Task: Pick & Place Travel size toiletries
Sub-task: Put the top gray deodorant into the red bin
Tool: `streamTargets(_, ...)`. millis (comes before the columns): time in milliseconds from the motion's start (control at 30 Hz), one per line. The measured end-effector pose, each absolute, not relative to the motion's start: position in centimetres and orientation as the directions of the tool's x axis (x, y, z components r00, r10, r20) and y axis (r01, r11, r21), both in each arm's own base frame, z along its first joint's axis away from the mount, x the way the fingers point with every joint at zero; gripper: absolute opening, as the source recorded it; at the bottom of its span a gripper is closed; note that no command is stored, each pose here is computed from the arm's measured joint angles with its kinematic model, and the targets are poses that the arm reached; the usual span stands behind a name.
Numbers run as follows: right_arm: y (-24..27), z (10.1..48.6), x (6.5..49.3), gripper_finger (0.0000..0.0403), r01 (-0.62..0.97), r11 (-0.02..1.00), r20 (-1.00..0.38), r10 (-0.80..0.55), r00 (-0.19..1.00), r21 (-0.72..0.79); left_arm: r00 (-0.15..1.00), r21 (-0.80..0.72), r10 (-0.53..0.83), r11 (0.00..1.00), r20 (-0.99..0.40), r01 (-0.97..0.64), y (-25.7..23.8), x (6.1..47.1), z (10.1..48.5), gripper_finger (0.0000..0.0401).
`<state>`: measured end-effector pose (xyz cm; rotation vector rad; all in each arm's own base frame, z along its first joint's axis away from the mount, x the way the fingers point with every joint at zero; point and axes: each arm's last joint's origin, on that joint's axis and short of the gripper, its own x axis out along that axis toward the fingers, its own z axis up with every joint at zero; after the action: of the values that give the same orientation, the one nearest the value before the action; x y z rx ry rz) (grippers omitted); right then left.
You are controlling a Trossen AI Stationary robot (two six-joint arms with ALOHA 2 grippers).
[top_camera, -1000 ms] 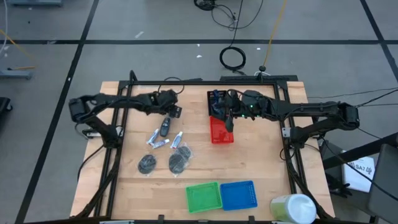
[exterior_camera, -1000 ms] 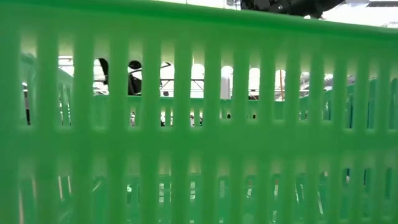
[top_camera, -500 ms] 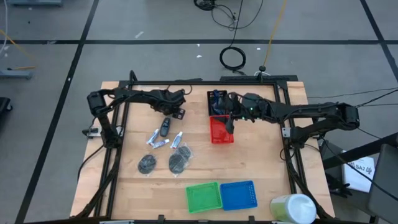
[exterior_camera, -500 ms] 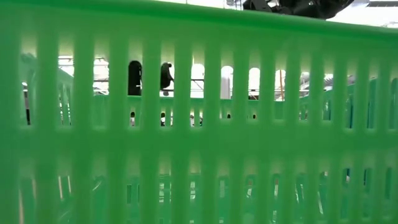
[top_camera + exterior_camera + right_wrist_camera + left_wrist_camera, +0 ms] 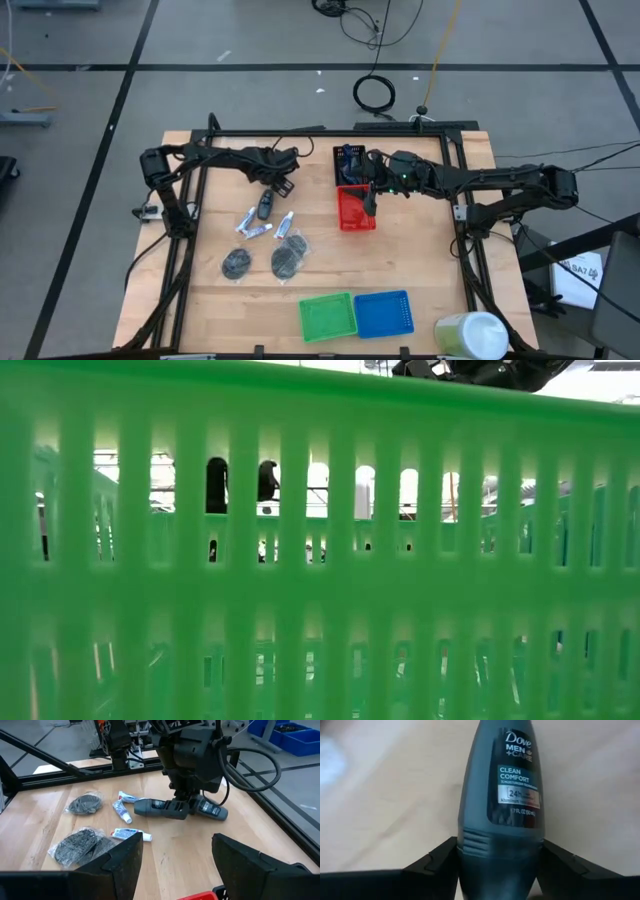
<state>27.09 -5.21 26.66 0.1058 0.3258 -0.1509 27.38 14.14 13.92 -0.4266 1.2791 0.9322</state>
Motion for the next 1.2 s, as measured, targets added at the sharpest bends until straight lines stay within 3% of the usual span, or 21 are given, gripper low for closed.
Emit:
streamTargets(200, -5.2, 26.7, 27.1, 0.0224, 0.165, 0.983, -0.326, -0.130, 0.936, 0.080, -0.009, 0.290, 0.419, 0.613, -0.908, -0.735, 13.3, 27.9, 14.0, 0.0186)
streamTargets(367, -5.2, 26.7, 27.1, 0.0222, 0.165, 0.983, -0.326, -0.131, 0.936, 0.080, 0.070, 0.296, 0.477, 0.646, -0.876, -0.703, 11.9, 28.6, 15.6, 0.0186)
streamTargets(533, -5.2, 26.6, 27.1, 0.0221, 0.166, 0.983, -0.328, -0.131, 0.936, 0.080, 0.289, 0.266, 0.582, 0.685, -0.760, -0.679, 9.4, 29.2, 20.5, 0.0186)
streamTargets(800, -5.4, 26.6, 27.0, 0.0220, 0.176, 0.981, -0.329, -0.141, 0.934, 0.079, 0.621, 0.209, 0.548, 0.819, -0.561, -0.534, 4.9, 26.6, 27.5, 0.0186)
streamTargets(1000, -5.4, 26.7, 27.0, 0.0220, 0.176, 0.981, -0.325, -0.141, 0.935, 0.079, 0.842, 0.108, 0.411, 0.910, -0.348, -0.400, 2.4, 23.7, 27.6, 0.0186)
streamTargets(1200, -4.8, 26.6, 28.3, 0.0218, 0.144, 0.985, -0.248, -0.115, 0.962, 0.099, 0.907, 0.059, 0.377, 0.926, -0.191, -0.372, 1.8, 21.9, 24.9, 0.0186)
